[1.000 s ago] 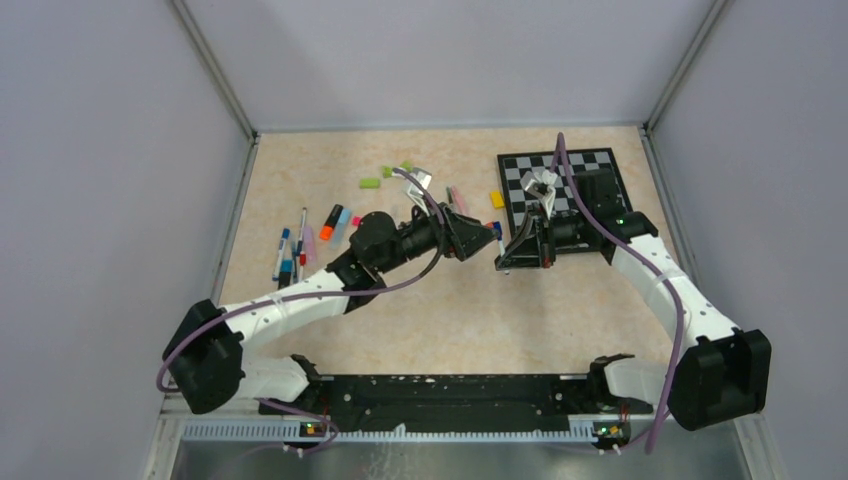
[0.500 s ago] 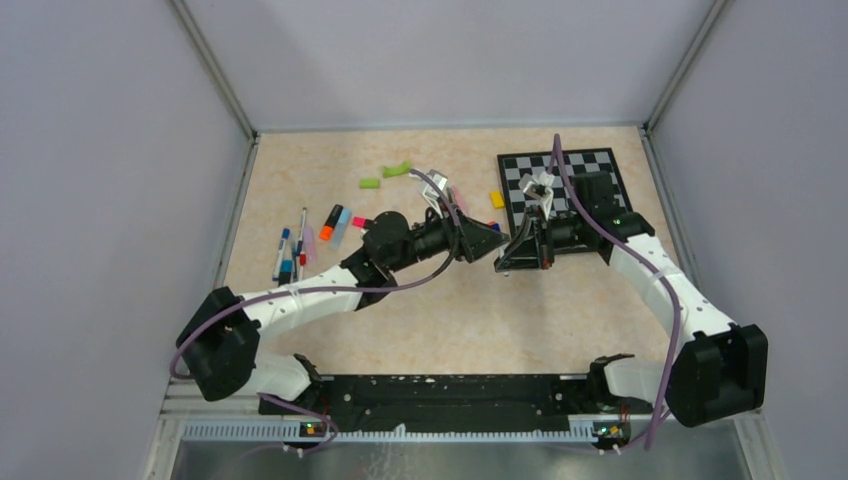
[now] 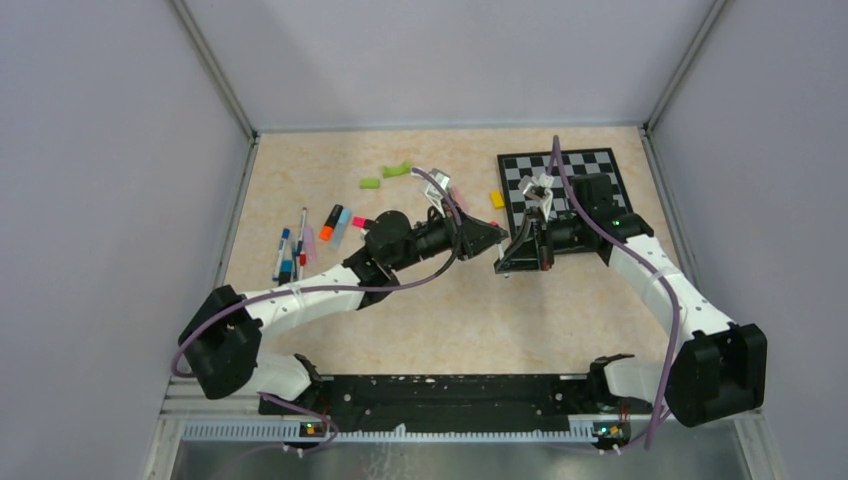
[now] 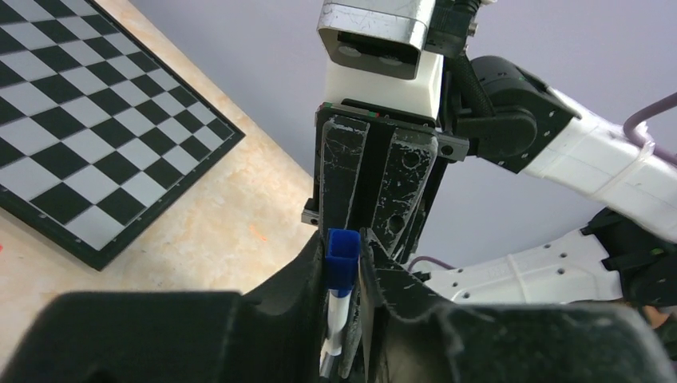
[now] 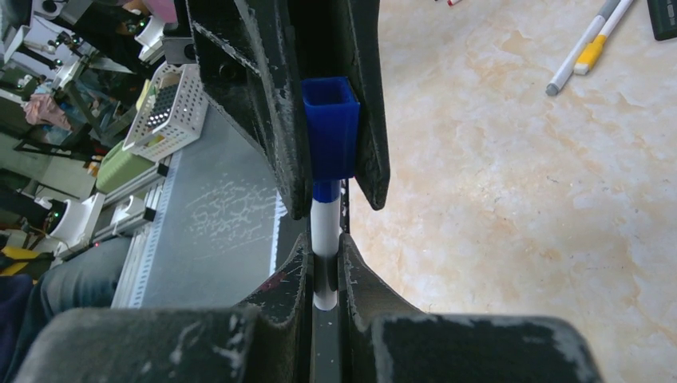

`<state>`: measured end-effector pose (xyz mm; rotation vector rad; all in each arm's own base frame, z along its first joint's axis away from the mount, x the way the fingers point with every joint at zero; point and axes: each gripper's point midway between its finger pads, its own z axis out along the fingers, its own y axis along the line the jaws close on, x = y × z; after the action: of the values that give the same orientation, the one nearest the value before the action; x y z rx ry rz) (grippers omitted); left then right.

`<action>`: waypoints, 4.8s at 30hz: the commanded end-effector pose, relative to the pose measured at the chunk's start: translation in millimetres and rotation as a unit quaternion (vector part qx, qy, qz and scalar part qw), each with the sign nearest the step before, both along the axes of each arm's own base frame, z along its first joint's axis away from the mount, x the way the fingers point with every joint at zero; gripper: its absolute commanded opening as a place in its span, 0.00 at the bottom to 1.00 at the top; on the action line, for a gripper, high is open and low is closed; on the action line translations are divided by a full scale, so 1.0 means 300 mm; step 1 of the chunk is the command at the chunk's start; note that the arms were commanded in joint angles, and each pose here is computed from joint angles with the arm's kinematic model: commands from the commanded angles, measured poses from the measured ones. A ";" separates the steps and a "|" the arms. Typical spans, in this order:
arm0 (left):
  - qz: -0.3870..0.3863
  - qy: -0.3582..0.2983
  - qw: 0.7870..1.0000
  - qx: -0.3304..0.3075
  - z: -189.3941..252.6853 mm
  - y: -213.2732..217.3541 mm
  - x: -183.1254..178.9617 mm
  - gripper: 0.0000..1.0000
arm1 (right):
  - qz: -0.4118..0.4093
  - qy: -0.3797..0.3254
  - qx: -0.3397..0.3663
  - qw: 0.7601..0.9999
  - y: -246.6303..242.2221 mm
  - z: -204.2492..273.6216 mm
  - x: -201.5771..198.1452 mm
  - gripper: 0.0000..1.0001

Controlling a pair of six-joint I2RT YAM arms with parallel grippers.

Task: Open the pen caps
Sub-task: Open the pen cap from the pen, then place the pen at the center of the board, then place the pen cap at the center of the board.

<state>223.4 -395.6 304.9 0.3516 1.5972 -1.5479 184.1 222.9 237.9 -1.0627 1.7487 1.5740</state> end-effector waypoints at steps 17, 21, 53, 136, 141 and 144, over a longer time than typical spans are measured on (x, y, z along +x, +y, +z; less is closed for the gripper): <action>0.207 -0.076 0.973 -0.075 0.296 0.228 0.236 0.00 | -0.005 0.001 -0.016 1.000 0.015 -0.121 -0.031 0.00; 0.262 -0.103 0.955 -0.092 0.382 0.308 0.291 0.00 | -0.005 0.016 -0.012 1.000 0.023 -0.133 -0.033 0.00; 0.282 -0.011 0.957 0.064 -0.084 0.527 0.175 0.00 | -0.066 -0.062 -0.078 0.993 -0.055 -0.222 0.057 0.00; 0.285 0.121 0.872 0.379 -0.542 0.578 0.482 0.01 | -0.185 -0.113 -0.180 0.959 -0.141 -0.160 0.385 0.32; 0.288 0.164 0.828 0.452 -0.666 0.606 0.595 0.02 | -0.219 -0.175 -0.141 0.950 -0.189 -0.141 0.289 0.40; 0.296 0.177 0.808 0.477 -0.715 0.623 0.673 0.02 | -0.216 -0.169 -0.123 0.954 -0.200 -0.162 0.250 0.40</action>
<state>403.6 -225.8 99.6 0.0523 2.3563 -0.3823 258.1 159.6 168.4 -0.8823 1.9848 0.8551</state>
